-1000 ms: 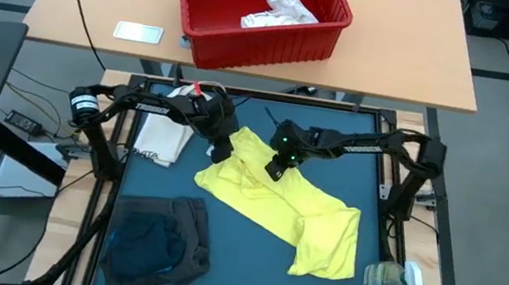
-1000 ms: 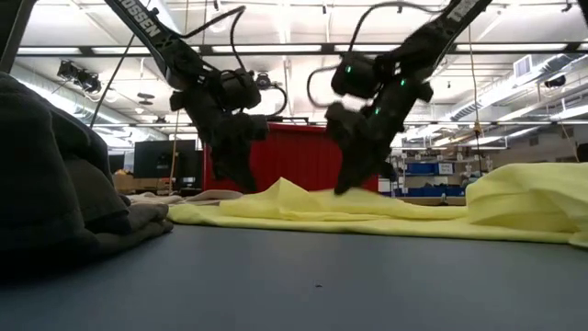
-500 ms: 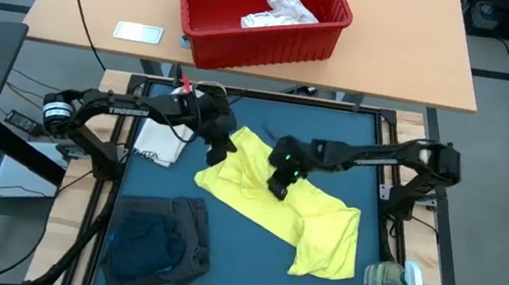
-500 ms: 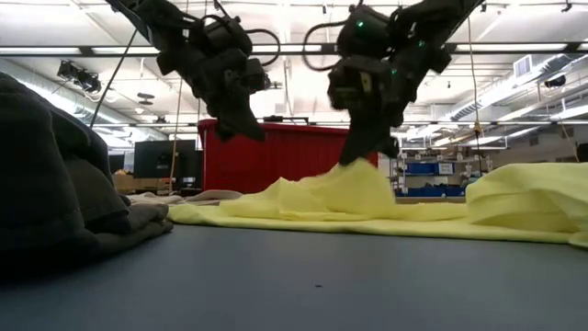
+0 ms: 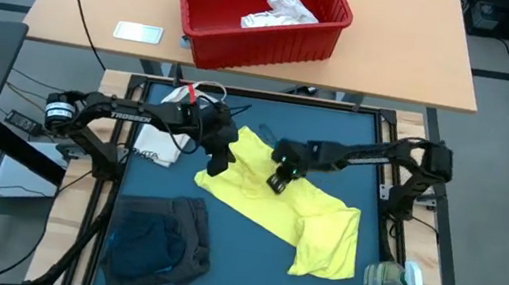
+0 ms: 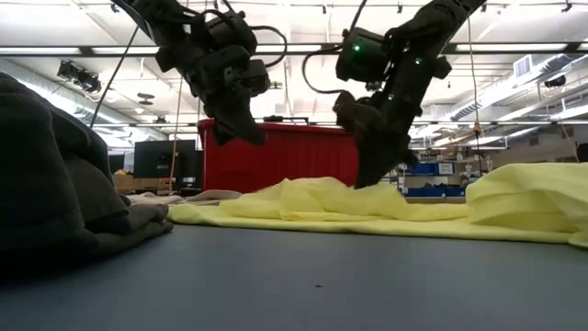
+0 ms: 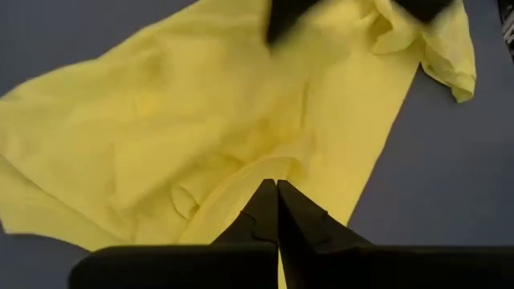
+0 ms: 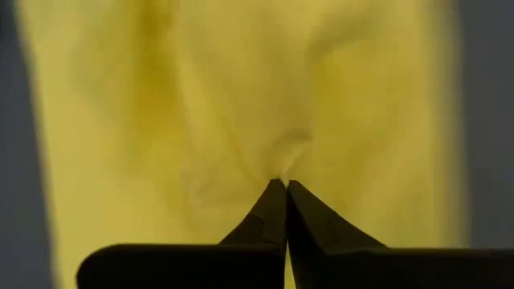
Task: Fold laundry
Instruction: Fold the yellow shirt
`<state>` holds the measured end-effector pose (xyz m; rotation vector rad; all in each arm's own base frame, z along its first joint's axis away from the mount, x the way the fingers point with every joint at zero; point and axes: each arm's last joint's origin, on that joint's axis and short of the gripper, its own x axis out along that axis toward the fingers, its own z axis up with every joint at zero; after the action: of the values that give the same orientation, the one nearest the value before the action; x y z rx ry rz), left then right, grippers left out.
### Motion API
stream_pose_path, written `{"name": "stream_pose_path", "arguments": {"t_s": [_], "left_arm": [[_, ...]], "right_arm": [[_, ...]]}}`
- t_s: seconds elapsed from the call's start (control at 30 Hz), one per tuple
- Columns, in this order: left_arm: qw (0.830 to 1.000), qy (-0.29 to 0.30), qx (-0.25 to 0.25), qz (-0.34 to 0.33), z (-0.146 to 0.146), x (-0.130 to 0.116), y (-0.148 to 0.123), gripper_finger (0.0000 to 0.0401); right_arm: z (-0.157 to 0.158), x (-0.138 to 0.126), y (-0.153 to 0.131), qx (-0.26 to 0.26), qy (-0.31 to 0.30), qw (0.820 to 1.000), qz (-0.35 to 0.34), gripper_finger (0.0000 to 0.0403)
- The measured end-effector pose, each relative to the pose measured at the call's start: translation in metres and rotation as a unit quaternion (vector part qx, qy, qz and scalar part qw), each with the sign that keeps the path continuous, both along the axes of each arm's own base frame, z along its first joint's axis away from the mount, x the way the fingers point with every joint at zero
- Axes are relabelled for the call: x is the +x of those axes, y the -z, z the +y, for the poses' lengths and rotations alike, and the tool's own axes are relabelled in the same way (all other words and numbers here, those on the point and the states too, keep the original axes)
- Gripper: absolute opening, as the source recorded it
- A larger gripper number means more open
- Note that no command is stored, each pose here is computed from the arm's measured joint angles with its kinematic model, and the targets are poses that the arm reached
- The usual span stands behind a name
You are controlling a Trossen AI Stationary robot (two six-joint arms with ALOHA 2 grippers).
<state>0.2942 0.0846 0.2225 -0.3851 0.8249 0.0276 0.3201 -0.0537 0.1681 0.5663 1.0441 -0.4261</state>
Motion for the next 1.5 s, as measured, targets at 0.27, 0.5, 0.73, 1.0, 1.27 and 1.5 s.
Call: {"name": "stream_pose_path", "arguments": {"t_s": [0.27,0.5,0.73,1.0,1.27,1.5], "left_arm": [[1.000,-0.012,0.010,0.005,0.001,0.000,0.000,0.0000],[1.000,-0.017,0.015,0.016,0.001,-0.002,0.002,0.0004],[0.996,0.010,0.078,0.029,0.001,0.000,0.007,0.0063],[0.984,0.111,0.123,0.058,-0.003,0.020,0.047,0.0143],[0.979,0.066,0.151,0.123,0.003,0.023,0.073,0.0160],[0.985,0.016,0.130,0.111,0.000,0.019,0.055,0.0153]], "right_arm": [[-0.060,-0.032,-0.021,-0.071,0.111,0.991,0.028,0.0006],[-0.091,-0.048,-0.019,-0.038,0.162,0.986,0.034,0.0026],[-0.062,-0.038,-0.045,0.004,0.086,0.995,-0.050,0.0122],[-0.013,-0.019,-0.042,0.002,0.056,0.997,-0.057,0.0175],[0.012,-0.013,-0.042,0.020,0.067,0.996,-0.063,0.0172],[0.020,-0.014,-0.041,0.028,0.056,0.997,-0.054,0.0172]]}}
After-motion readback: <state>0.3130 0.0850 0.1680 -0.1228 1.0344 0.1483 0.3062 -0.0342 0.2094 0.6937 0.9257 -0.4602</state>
